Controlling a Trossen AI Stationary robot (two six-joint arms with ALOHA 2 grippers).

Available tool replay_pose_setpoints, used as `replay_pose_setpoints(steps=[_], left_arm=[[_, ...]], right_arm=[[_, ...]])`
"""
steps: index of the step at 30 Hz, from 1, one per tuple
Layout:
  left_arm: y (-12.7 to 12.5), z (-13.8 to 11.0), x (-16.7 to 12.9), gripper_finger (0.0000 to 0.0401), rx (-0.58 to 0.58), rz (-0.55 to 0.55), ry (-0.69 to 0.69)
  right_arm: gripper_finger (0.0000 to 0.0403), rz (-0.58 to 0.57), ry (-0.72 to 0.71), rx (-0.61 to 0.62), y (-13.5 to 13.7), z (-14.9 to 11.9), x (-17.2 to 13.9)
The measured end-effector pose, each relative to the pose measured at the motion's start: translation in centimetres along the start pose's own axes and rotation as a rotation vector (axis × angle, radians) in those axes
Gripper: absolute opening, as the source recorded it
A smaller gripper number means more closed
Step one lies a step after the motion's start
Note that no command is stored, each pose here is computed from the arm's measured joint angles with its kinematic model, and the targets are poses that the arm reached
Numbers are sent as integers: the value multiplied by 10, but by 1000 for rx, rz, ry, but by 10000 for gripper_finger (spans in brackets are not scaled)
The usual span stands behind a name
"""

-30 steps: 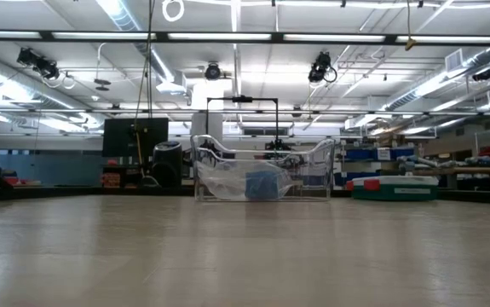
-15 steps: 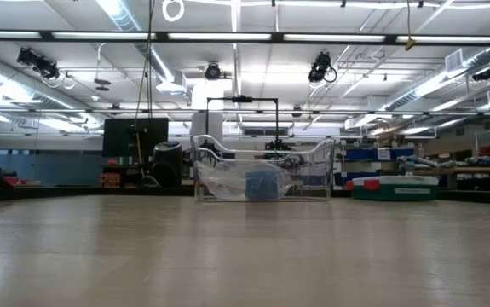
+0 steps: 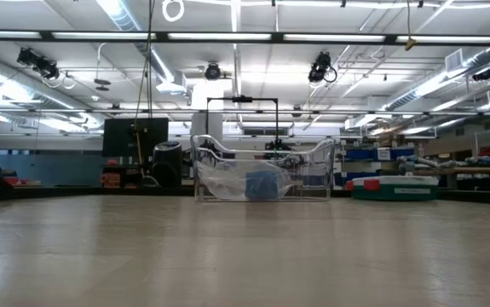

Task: Roll bandage
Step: Roll the sky blue bandage

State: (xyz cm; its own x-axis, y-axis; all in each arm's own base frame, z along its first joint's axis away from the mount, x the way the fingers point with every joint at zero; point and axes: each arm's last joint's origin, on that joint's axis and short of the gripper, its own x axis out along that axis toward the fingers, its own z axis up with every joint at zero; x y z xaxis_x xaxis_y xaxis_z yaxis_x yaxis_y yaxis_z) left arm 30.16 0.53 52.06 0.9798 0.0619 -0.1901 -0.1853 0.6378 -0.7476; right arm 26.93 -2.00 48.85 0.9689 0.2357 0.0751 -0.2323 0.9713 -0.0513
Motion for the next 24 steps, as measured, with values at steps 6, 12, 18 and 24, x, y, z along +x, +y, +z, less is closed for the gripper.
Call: replay_pose_setpoints(steps=[6,12,18,24], left_arm=[[-2,5,-6,102,86,-8,-45],[-4,11,-7,135,158,-54,-70],[-4,15,-9,137,177,-90,-68],[-4,16,-13,137,181,-91,-72]], right_arm=[[1,13,-5,38,1,1,-1],[0,21,-20,79,1,3,-2],[0,17,-42,96,2,8,-7],[0,-6,-45,107,1,13,-19]])
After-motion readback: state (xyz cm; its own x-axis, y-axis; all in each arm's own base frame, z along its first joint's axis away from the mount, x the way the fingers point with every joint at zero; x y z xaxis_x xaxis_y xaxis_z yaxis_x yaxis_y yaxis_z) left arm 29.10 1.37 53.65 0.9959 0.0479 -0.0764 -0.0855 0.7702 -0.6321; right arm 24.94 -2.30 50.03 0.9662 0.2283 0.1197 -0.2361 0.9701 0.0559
